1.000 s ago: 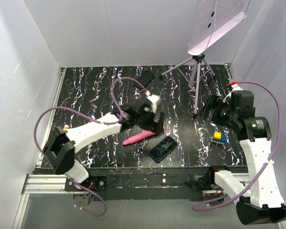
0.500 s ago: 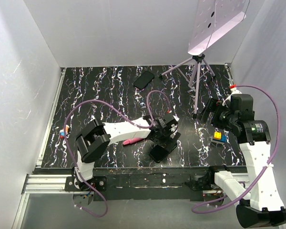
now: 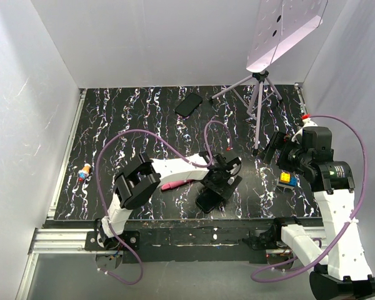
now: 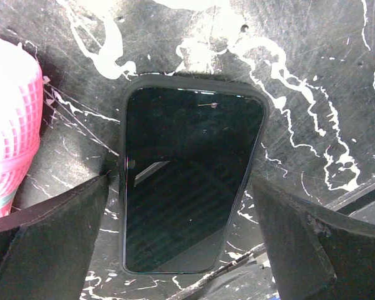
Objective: Take the phone out of the phone case
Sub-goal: Pick up the phone at the center of the board.
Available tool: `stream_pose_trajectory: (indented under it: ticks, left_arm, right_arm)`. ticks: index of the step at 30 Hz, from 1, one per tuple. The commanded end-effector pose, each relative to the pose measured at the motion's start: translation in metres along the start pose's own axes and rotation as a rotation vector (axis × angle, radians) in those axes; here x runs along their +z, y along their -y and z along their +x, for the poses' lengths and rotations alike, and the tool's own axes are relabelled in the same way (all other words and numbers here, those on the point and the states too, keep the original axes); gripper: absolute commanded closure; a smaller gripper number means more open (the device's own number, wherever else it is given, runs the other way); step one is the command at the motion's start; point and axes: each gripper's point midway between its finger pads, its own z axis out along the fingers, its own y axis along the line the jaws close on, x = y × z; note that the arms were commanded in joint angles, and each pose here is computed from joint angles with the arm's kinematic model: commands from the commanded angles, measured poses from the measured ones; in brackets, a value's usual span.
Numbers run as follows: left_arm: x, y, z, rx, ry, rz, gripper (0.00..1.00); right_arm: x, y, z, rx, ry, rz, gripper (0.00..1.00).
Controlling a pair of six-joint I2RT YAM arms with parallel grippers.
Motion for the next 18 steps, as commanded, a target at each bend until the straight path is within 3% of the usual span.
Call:
stream_pose_trajectory:
  ticks: [1,4,11,15,18]
  left_arm:
    - [0.005,0.002,-0.002,0.034,-0.013,-0.022,0.00]
    - [0.013,0.000,0.002,0.032,-0.031,-0.037,0.00]
    - [0.027,-0.012,0.023,0.088,-0.083,-0.163,0.15]
    - [0.037,-0.011,0.038,0.086,-0.129,-0.175,0.27]
    - [0.037,-0.014,0.036,0.088,-0.107,-0.190,0.46]
  right_arm:
    - [0.001,0.001,-0.002,0.006,0.021,0.005,0.00]
    - [0.003,0.003,0.001,0.009,0.013,0.007,0.00]
    - [0.002,0.015,0.006,0.021,0.018,0.065,0.00]
    - [-0.003,0.019,0.002,0.030,0.052,0.089,0.00]
    - [-0.008,0.021,0.001,0.039,0.081,0.099,0.00]
